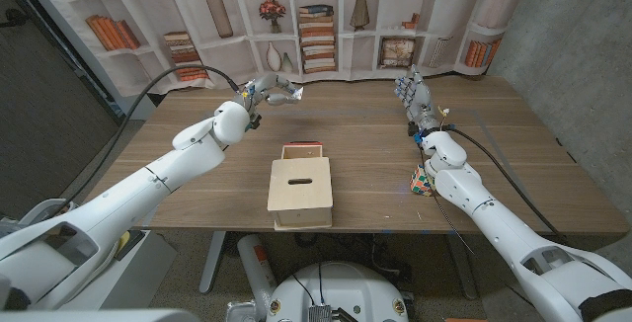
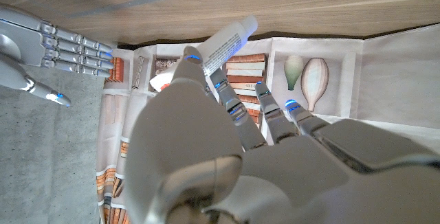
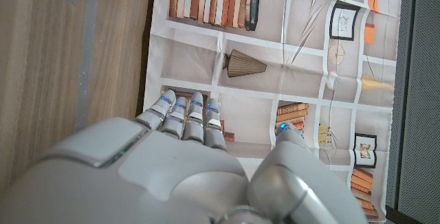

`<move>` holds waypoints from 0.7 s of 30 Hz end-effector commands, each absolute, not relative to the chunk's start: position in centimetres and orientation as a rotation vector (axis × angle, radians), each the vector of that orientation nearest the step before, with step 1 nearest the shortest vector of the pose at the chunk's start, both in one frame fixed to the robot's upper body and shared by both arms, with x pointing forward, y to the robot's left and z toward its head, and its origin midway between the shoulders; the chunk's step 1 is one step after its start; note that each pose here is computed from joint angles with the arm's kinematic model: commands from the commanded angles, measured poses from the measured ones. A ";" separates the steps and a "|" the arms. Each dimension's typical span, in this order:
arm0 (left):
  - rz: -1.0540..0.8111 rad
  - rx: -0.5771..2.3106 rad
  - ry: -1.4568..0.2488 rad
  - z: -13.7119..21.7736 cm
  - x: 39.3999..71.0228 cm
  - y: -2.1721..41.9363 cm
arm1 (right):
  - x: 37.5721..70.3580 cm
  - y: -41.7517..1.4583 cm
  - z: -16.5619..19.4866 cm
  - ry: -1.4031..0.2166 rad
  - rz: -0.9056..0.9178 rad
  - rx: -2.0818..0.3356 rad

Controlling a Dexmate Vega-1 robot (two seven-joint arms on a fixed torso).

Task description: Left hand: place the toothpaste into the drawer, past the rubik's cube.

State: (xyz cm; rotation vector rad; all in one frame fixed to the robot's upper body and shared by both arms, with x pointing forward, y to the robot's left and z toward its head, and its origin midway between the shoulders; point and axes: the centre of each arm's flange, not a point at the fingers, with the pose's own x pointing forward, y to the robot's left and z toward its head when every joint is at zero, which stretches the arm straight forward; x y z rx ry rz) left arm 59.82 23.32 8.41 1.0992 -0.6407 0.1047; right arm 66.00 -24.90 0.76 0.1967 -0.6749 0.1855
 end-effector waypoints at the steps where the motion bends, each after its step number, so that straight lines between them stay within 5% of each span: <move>1: 0.060 1.008 -0.687 8.6 59.2 23.5 | 65.9 -24.8 1.0 -0.680 0.183 0.189; 21: 0.019 0.948 -0.690 7.9 58.5 24.0 | 65.6 -25.1 1.6 -0.693 0.180 0.182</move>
